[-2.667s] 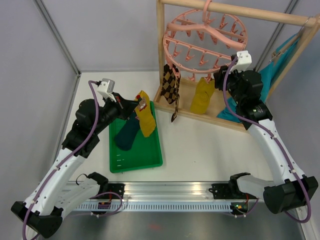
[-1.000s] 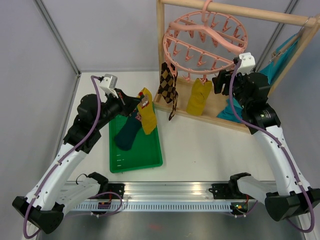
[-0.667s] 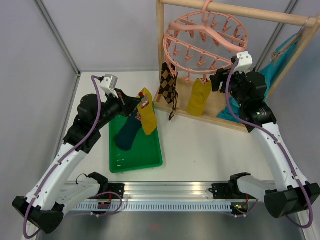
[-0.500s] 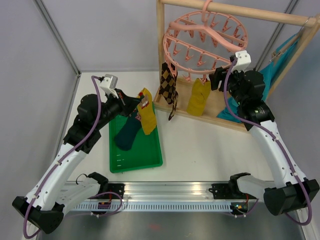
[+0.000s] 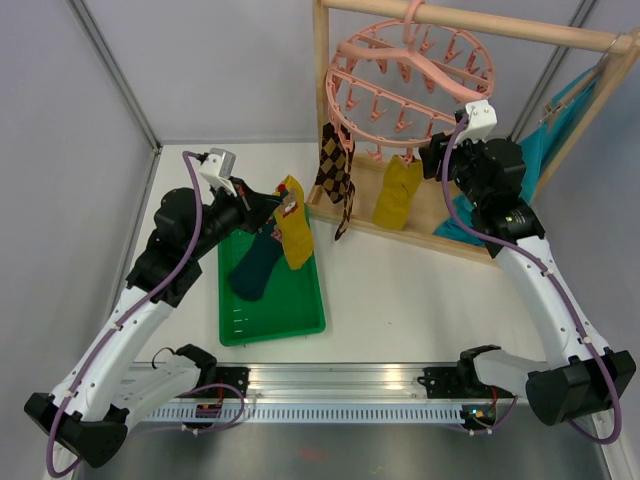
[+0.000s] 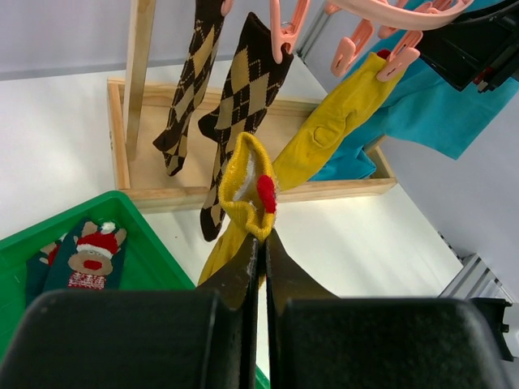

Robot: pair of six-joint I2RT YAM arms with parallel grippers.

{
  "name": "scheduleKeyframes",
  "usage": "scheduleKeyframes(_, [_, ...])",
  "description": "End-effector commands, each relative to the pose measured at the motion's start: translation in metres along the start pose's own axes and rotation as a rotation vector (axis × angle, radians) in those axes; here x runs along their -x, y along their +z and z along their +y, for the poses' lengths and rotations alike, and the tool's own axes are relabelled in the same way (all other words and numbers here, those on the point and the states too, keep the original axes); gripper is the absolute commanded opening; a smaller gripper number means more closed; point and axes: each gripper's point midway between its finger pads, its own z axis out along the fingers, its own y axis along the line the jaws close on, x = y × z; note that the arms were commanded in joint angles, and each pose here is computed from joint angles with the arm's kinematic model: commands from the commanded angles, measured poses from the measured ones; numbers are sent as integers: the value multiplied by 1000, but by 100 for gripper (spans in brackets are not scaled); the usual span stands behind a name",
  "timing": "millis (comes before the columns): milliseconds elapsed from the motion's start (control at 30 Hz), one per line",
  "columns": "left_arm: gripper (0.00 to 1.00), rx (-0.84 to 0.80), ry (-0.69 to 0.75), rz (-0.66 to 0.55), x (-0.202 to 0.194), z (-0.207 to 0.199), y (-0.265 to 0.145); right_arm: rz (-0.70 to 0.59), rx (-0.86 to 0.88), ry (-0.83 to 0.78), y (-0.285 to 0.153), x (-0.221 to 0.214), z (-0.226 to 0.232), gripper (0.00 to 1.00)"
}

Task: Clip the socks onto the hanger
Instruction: Open the clamp at the hanger.

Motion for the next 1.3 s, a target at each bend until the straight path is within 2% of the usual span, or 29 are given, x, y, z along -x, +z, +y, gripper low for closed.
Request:
scheduleKeyframes(0, [2,-40,45,-48,21,-13,-7,-93,19,-9,1,31,3,60])
scheduleKeyframes(33, [2,-41,45,-50,21,-13,-7,-97,20,-9,0,32,3,57])
scheduleKeyframes(100, [2,-42,47,-49,21,-13,-7,-101,30,24,0,33,6,41])
scheduleKeyframes(133, [2,-45,44,-45,20,-14,-7,-105,32,29,-1,34,7,37])
scheduleKeyframes(233, [2,-54,42,-41,19,-15,-7,-106,48,45,-1,36,10,32])
scheduleKeyframes(500, [2,-120,37,-16,14,-26,-3,-96,64,98,-8,40,25,24])
scheduleKeyframes(767, [2,-319,66,-11,15,-64,4,-48,64,132,-14,42,59,1])
scheduleKeyframes(1000, [2,-489,98,20,8,-115,24,-25,109,185,-16,44,79,0])
scheduleKeyframes(1100, [2,-521,92,66,-6,-128,42,-14,124,201,-17,43,85,0])
scheduleKeyframes(1267, [2,-544,117,53,-9,-141,74,10,169,208,-20,41,102,0])
